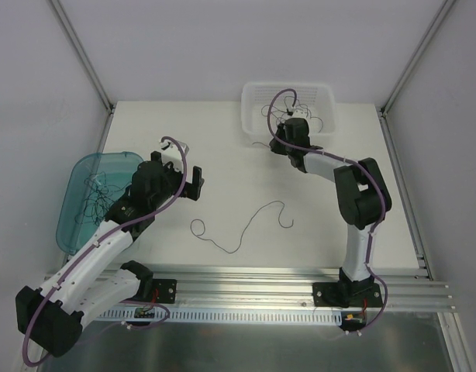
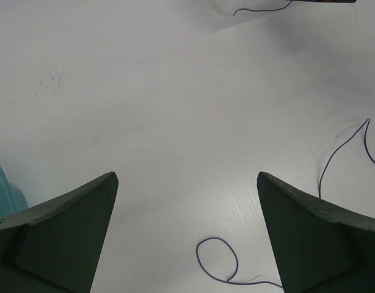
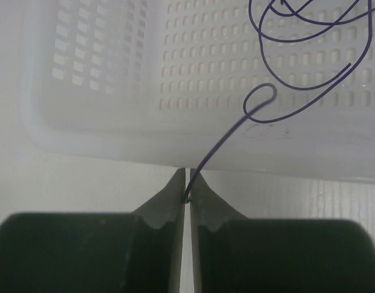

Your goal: Untangle the cables

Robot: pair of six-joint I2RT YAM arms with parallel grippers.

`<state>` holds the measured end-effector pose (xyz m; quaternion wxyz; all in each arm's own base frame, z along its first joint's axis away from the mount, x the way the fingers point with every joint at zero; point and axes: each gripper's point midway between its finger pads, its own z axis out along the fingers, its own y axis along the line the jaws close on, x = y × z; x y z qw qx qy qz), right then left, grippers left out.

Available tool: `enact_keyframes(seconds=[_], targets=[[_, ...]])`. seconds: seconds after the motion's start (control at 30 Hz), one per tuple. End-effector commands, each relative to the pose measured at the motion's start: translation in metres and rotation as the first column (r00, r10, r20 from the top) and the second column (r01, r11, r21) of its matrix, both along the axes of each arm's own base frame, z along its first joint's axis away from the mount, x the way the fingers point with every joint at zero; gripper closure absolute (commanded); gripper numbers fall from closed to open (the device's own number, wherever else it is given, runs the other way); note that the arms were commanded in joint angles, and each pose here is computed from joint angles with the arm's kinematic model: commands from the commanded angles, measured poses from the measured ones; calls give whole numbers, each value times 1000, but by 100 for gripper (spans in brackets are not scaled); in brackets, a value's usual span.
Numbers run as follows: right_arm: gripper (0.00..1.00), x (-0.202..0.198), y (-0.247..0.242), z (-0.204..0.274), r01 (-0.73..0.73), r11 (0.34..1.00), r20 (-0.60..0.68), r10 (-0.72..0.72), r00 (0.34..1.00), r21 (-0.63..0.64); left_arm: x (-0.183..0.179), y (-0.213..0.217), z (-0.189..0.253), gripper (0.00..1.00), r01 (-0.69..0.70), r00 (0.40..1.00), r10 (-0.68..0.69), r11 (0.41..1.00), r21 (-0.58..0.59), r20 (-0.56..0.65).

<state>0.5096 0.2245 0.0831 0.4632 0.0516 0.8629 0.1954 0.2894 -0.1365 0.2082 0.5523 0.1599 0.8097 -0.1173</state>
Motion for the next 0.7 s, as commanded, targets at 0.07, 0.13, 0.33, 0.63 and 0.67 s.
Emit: enact_keyframes(seconds=[0.07, 0.13, 0.33, 0.63, 0.67], targets=[[99, 7, 9, 44, -21, 998, 97, 15, 995, 62, 3, 0, 11, 1, 5, 1000, -5, 1000, -25, 26], [99, -1, 11, 59, -38, 996, 113, 29, 993, 79, 3, 0, 12, 1, 10, 1000, -9, 1000, -28, 28], [99, -30, 10, 112, -97, 988, 156, 77, 985, 119, 1, 1, 14, 1, 8, 999, -7, 999, -31, 35], [99, -1, 3, 197, -101, 991, 215, 79, 973, 92, 1, 0, 13, 1, 18, 999, -17, 999, -34, 30], [99, 8, 2, 191, -94, 992, 203, 74, 976, 89, 2, 1, 12, 1, 14, 1000, -13, 999, -32, 28]])
